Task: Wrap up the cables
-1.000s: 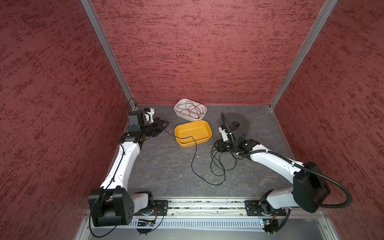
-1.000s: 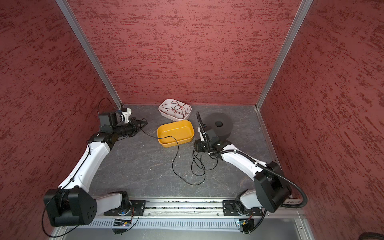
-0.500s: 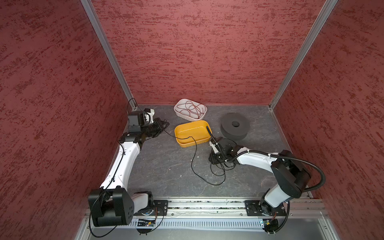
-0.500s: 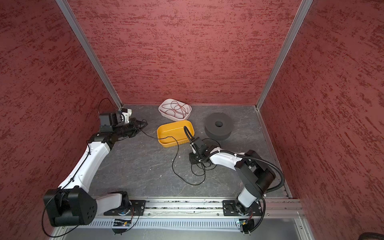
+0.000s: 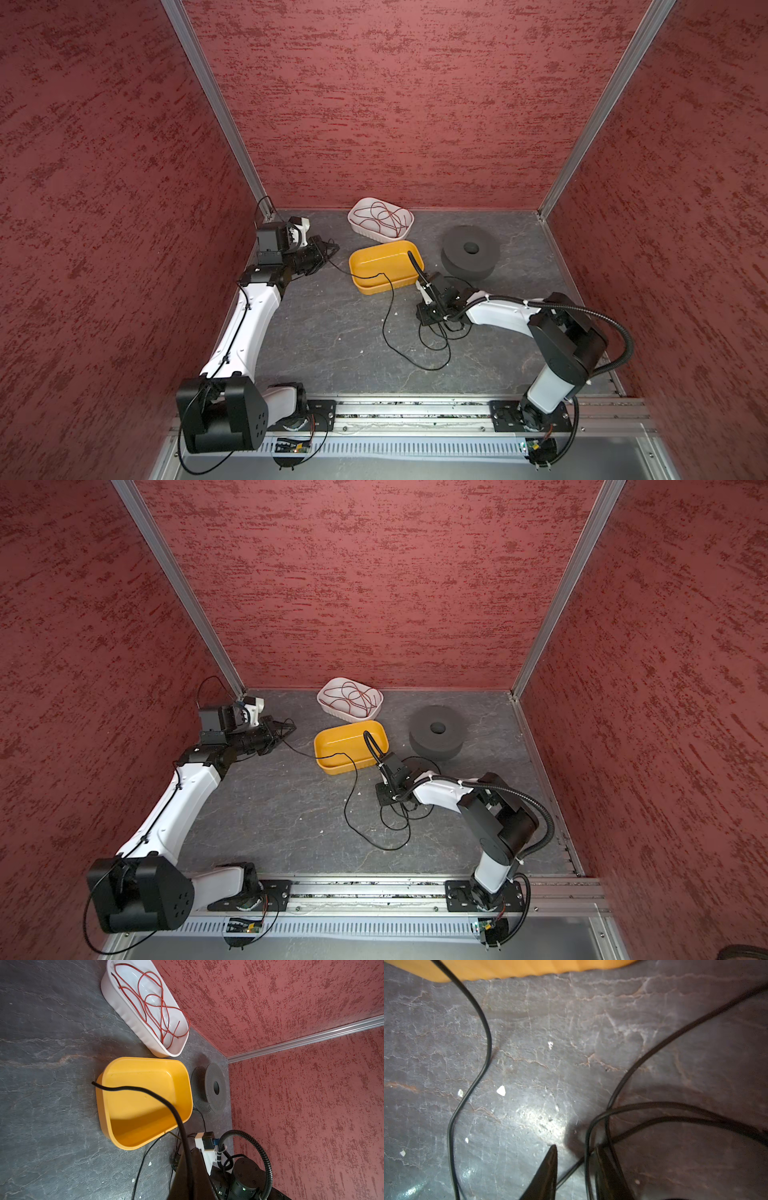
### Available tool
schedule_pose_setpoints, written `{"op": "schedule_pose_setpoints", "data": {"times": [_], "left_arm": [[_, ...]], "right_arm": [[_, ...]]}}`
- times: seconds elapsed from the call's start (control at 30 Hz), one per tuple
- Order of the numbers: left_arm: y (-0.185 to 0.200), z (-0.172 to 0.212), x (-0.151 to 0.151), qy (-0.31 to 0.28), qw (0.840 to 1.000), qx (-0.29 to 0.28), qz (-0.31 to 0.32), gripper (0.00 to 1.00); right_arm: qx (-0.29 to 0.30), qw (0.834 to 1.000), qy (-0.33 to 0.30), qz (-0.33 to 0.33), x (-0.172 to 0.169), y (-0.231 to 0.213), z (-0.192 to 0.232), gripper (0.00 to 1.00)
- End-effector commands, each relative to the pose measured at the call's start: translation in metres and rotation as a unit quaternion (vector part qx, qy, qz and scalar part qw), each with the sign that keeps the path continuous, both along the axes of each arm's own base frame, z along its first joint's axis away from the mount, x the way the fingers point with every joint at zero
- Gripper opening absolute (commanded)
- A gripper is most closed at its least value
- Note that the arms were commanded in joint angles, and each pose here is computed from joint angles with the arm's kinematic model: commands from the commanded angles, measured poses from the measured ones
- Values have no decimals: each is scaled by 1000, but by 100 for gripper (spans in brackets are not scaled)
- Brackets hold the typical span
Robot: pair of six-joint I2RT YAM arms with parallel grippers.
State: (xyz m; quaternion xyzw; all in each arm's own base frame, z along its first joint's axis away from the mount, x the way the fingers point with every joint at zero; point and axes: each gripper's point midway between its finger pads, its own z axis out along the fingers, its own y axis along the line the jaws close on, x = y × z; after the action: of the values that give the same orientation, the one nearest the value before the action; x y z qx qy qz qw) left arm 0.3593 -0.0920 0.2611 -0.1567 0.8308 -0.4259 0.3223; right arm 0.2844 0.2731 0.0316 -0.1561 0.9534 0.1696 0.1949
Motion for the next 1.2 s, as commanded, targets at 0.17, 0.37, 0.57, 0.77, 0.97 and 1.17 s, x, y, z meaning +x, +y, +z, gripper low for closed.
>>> {"op": "schedule_pose_setpoints", "data": {"times": [0.17,0.37,0.57,0.77,0.97,1.17], "left_arm": [[0,6,1,-18,1000,8,-1,0],[-1,4,0,-16,1000,6,-1,0],[-1,2,0,-13,1000,6,0,0],[-1,-1,0,-10,1000,5,0,0],[-1,0,-2,-12,1000,6,-1,0],[0,1,-4,-14,1000,9,0,0]], "right_arm": [[-23,999,-31,-4,20,7,5,29],[-32,999,-33,-17,19,-1,-2,28],[-37,999,-31,-23,15,-6,-4,27],[-23,999,-23,-2,7,-1,-3,27],[-31,999,-15,4,9,3,-11,23],[-58,998,-21,-4,14,-2,-23,11]]}}
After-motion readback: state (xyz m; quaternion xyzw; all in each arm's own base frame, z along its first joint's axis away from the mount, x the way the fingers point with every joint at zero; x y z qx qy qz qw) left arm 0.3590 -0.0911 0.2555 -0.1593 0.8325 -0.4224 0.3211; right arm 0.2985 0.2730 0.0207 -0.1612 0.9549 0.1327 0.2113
